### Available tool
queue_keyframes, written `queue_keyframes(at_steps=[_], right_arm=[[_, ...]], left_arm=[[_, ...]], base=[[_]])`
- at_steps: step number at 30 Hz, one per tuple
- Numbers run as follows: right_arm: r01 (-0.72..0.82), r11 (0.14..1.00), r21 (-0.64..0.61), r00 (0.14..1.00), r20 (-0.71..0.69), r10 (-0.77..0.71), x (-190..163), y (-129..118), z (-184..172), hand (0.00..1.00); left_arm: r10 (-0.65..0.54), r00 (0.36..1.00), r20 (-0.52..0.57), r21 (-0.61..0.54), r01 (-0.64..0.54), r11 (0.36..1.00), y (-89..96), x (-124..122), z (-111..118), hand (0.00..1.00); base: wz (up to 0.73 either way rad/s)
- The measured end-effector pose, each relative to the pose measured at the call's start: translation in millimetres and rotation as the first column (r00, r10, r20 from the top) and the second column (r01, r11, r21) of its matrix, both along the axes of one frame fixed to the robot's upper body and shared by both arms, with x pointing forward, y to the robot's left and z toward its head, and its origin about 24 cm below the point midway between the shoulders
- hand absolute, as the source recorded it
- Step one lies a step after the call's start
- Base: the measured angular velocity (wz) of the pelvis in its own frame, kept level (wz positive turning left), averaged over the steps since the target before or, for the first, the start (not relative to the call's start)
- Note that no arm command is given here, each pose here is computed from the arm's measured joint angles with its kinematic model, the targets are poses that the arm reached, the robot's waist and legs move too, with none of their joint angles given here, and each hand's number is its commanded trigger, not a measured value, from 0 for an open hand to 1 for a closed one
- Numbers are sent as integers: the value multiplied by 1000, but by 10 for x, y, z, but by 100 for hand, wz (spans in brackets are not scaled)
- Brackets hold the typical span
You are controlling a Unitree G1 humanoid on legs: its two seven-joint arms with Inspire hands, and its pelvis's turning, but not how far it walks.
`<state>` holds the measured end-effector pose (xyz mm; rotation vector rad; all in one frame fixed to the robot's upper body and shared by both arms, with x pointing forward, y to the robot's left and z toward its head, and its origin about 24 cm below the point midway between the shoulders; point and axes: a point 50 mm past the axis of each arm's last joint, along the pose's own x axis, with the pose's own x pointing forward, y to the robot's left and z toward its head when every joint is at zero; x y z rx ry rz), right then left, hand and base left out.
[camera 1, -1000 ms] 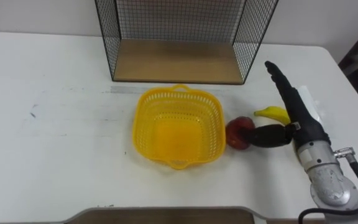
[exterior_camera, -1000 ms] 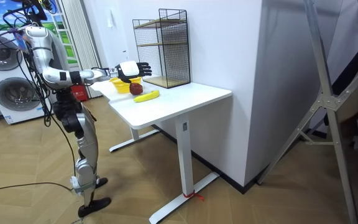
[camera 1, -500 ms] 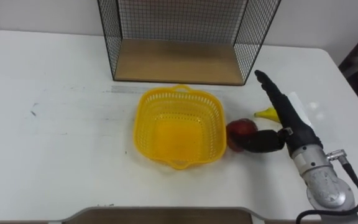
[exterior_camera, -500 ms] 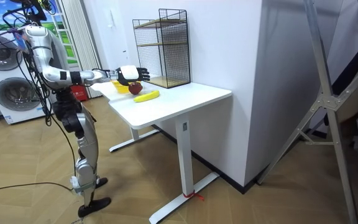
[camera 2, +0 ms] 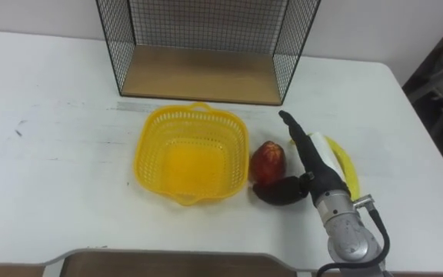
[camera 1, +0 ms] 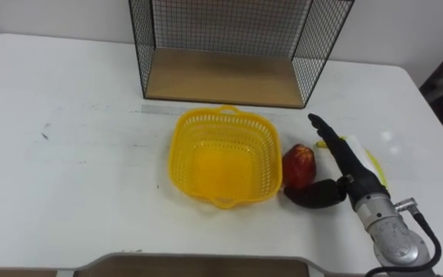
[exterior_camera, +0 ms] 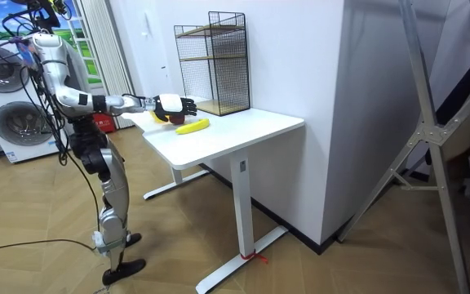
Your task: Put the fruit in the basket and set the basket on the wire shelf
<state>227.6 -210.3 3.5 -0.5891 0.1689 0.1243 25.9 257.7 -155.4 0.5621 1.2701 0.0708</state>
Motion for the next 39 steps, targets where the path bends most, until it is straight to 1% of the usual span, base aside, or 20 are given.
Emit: queue_keyframes(at_steps=[7,12,13,14,15,16,22,27,37,39], right_arm=[[-3,1000,1,1000,-4,3,-2,9,-10,0],[-13,1000,1,998,-54,13,-35,29,-111,0],[-13,1000,1,998,-54,13,-36,29,-112,20],[-18,1000,2,998,-59,18,-39,32,-116,62],[-22,1000,1,998,-61,22,-40,36,-118,88],[-23,1000,1,998,-62,23,-40,37,-118,100],[-19,1000,-16,995,-101,17,-54,8,-182,100],[-37,994,-100,994,-104,26,25,-1,-156,100],[-42,995,-92,991,-127,30,16,4,-174,100],[-36,997,-67,991,-133,27,14,1,-177,100]], left_arm=[[0,1000,-1,0,0,1000,0,-1,-1,0],[12,999,-43,4,-12,1000,6,-54,-22,0],[13,999,-47,5,-13,1000,7,-61,-23,0],[15,998,-58,5,-15,1000,7,-81,-28,0],[10,998,-69,6,-10,1000,0,-88,-33,0],[5,997,-74,5,-5,1000,-6,-90,-35,0],[4,995,-95,11,-3,1000,-8,-92,-41,0],[6,996,-93,16,-4,1000,-3,-51,-37,0],[5,996,-86,18,-4,1000,-1,-8,-35,0],[6,996,-89,17,-4,1000,-1,-22,-36,0]], base=[[0],[0],[0],[0],[0],[0],[0],[0],[0],[0]])
